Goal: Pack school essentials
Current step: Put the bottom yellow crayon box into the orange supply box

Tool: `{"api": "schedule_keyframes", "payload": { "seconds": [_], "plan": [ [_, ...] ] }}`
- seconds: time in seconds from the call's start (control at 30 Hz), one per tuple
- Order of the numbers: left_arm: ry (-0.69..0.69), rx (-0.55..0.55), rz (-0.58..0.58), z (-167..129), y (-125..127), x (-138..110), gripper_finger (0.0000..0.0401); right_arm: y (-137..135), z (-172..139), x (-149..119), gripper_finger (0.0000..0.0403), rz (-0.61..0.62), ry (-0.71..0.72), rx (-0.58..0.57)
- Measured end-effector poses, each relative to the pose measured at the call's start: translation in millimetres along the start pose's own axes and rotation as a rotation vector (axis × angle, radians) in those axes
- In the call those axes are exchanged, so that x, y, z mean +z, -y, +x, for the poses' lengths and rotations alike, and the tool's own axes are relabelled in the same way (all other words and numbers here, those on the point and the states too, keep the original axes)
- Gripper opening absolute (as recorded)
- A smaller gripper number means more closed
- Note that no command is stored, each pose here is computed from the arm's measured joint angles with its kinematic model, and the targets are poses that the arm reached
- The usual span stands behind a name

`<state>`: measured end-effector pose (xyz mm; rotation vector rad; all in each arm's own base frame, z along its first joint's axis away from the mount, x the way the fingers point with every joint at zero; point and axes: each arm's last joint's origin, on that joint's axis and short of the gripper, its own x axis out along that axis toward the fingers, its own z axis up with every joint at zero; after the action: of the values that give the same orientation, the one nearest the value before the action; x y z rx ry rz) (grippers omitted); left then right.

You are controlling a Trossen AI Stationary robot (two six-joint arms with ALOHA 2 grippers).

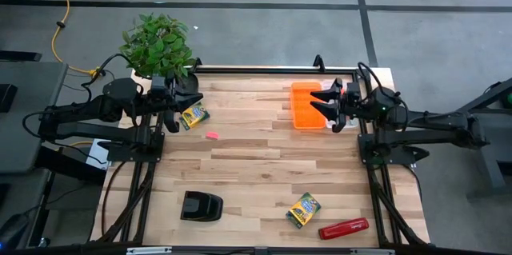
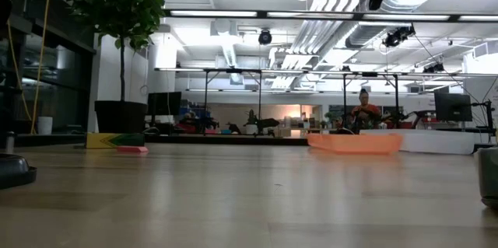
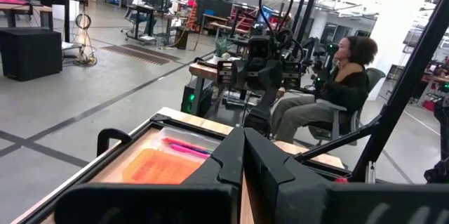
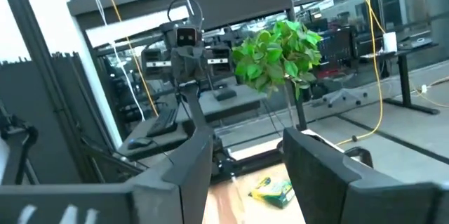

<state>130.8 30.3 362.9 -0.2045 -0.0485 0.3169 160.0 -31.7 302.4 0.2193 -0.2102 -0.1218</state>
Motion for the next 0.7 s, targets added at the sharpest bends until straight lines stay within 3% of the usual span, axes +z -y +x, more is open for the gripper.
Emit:
{"api": "schedule_keyframes", "payload": {
  "seconds": [0.7],
  "plan": [
    [0.000, 0.000, 0.000, 0.0, 0.0, 0.0, 0.0000, 0.0, 0.0, 0.0, 0.0167, 0.041, -0.001, 0.003]
  ]
}}
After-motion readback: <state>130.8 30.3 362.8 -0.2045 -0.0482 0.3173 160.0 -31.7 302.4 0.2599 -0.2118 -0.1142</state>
